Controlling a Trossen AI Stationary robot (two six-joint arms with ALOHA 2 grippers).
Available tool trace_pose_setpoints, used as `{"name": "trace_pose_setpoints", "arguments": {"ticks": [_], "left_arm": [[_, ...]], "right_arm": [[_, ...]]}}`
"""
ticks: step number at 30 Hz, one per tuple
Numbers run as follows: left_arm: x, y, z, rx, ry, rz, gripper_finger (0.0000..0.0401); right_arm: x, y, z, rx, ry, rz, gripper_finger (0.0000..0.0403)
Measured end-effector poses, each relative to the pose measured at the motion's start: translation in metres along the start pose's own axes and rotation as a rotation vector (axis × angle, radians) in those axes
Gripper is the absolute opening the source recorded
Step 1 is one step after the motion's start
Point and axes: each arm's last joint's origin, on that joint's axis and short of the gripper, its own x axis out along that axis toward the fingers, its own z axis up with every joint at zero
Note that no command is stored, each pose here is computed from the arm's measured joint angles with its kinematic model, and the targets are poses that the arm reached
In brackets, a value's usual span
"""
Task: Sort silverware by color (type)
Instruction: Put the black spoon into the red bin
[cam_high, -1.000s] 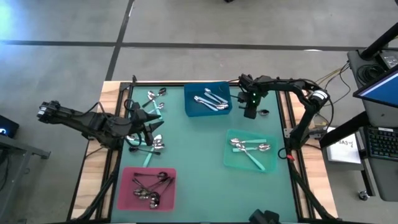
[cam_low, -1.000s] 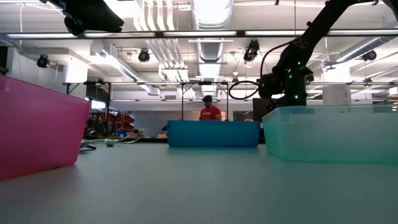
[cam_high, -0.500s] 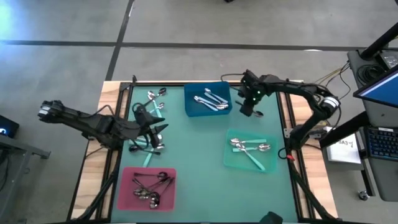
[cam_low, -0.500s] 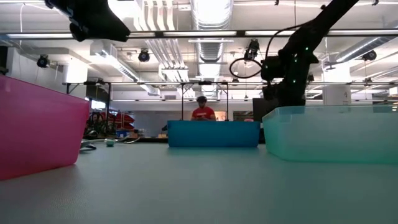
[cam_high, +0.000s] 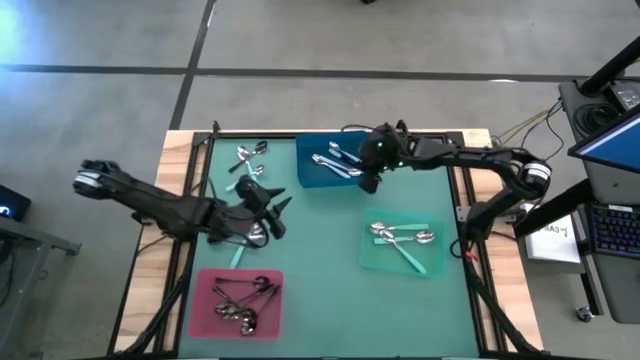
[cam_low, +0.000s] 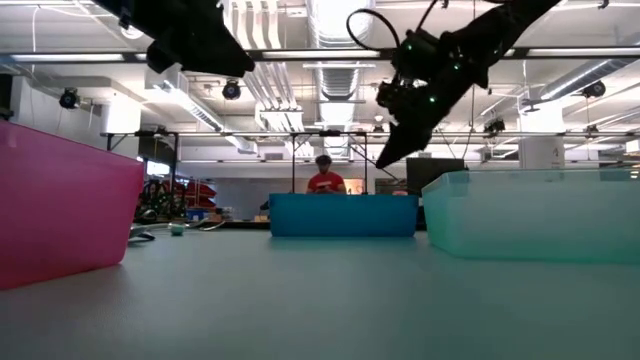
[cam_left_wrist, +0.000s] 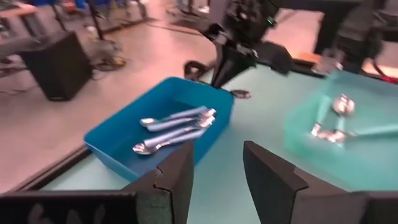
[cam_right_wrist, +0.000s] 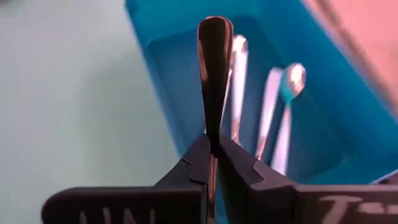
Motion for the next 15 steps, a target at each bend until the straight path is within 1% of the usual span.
{"name": "trace_pose_setpoints", "arguments": {"ticks": [2,4,7,10,13,15], "left_arm": [[0.004,-0.004,-0.001,-0.012,-0.021,0.021,0.0123],[0.009,-0.009,-0.003,-0.023,-0.033,0.022,0.0123],[0.017,-0.019,-0.006,-0.028,-0.066,0.038,0.0123],[0.026,-0.03,-0.01,0.014,-0.117,0.084,0.0123],[0.032,-0.041,-0.016,0.043,-0.182,0.125,0.0123],[0.036,-0.047,-0.018,0.038,-0.235,0.131,0.0123]], "right_arm": [[0.002,0.01,0.006,-0.031,-0.035,-0.046,0.0009],[0.002,0.021,0.014,-0.062,-0.098,-0.056,0.0009],[0.002,0.042,0.026,-0.109,-0.21,-0.025,0.0009],[-0.001,0.063,0.037,-0.167,-0.318,0.011,0.0009],[-0.004,0.082,0.044,-0.21,-0.398,0.048,0.0009],[-0.006,0.094,0.047,-0.249,-0.442,0.068,0.0009]]}}
